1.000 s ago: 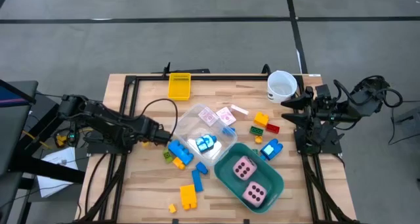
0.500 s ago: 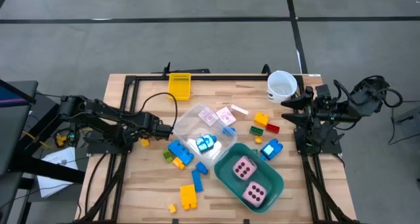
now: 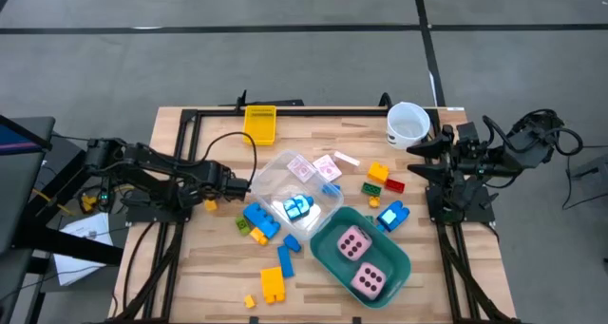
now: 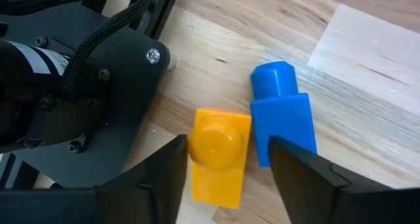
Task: Pick & Place Toys
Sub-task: Put the yellow game piece into the transparent bin
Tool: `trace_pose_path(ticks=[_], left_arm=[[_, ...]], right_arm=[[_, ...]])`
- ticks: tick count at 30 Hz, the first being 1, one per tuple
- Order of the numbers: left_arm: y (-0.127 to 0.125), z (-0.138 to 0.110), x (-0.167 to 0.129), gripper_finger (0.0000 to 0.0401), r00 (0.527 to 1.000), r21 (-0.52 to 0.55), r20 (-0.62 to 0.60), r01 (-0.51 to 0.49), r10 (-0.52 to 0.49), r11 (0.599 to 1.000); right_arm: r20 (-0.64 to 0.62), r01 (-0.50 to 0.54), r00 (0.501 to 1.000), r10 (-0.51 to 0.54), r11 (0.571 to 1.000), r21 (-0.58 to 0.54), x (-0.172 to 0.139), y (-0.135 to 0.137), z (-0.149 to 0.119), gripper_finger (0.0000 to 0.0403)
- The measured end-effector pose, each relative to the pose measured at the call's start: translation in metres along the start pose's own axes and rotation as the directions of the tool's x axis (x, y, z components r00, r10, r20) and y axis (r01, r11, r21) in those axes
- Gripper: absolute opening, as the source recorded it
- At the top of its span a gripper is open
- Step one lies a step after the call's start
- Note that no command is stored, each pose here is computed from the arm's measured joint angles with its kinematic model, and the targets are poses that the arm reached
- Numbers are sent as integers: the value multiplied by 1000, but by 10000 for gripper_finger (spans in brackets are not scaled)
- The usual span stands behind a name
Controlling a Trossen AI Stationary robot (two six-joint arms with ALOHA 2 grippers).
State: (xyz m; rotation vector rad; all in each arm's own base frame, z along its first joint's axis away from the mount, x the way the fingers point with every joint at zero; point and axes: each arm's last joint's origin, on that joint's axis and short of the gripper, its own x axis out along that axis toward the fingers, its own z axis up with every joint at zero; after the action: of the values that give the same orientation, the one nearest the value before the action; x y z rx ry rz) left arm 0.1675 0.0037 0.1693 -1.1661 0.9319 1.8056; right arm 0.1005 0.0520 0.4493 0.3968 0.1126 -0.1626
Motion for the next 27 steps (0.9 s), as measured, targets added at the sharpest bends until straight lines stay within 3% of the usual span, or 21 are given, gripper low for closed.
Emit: trace_pose_path(ticks=[11, 27], left_arm=[[0, 0, 0, 117, 1000, 1, 5, 2, -2, 1000], [1, -1, -1, 105, 1000, 10, 9, 7, -7, 1000]], right_arm=[[0, 0, 1000, 0, 1000, 0, 0, 0, 0, 254], [1, 0, 1000, 0, 1000, 1, 0, 0, 0, 254]])
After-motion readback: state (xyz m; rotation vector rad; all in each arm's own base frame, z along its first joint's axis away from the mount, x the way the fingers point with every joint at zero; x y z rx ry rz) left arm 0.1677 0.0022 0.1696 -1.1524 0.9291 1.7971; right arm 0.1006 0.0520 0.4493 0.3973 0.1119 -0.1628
